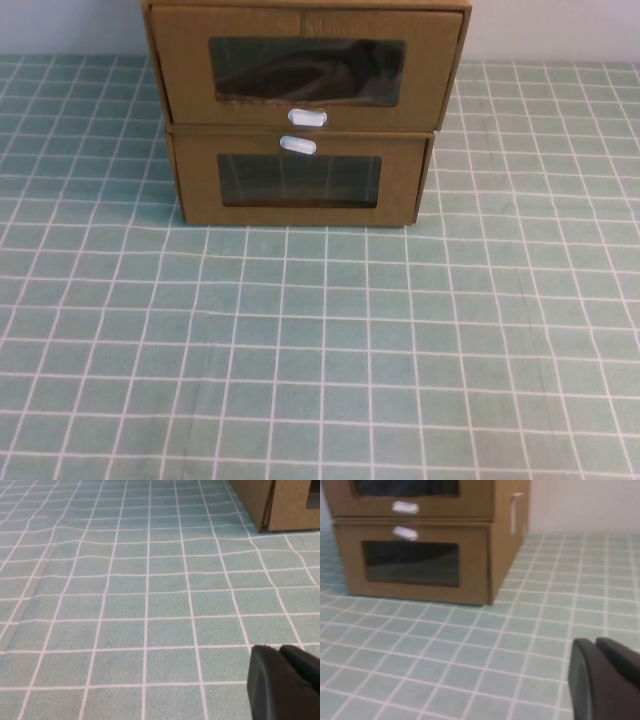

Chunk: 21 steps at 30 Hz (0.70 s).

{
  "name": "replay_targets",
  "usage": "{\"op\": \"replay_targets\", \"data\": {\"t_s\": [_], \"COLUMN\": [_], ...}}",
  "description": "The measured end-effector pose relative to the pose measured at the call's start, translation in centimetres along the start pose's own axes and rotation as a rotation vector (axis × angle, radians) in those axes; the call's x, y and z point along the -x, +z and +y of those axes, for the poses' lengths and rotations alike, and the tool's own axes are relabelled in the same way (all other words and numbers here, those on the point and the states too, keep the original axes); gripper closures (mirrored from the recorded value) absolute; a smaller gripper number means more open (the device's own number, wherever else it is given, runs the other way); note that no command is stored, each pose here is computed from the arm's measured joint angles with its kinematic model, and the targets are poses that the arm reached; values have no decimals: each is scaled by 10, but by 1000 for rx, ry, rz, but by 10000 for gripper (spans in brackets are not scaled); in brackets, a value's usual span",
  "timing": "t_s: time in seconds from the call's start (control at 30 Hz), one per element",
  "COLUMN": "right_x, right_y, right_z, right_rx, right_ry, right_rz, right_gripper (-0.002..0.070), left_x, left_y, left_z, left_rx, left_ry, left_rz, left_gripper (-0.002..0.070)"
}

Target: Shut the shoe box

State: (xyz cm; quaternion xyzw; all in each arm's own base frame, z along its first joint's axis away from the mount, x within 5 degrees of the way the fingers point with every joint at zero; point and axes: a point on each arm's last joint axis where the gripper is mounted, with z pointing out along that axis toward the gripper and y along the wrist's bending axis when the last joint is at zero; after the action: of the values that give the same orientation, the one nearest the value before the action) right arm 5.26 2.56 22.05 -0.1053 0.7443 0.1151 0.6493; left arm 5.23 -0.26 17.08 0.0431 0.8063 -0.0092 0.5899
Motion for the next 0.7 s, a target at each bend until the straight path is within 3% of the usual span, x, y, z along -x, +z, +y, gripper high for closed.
{"op": "replay_targets", "data": {"t_s": [0.33,0.7], "right_x": [-8,-46], "right_y": [0,2], "right_z": [-15,-15], "right_rx": [-166,-162], "right_ry": [-49,33], "right_rz": [55,135], "right_gripper": [690,690], "left_x": [0,0], "left_y": [0,0], "left_z": [0,0], "left_rx": [0,0], "left_ry": [-2,-2], "left_rz": [0,0], "left_gripper": [678,678]}}
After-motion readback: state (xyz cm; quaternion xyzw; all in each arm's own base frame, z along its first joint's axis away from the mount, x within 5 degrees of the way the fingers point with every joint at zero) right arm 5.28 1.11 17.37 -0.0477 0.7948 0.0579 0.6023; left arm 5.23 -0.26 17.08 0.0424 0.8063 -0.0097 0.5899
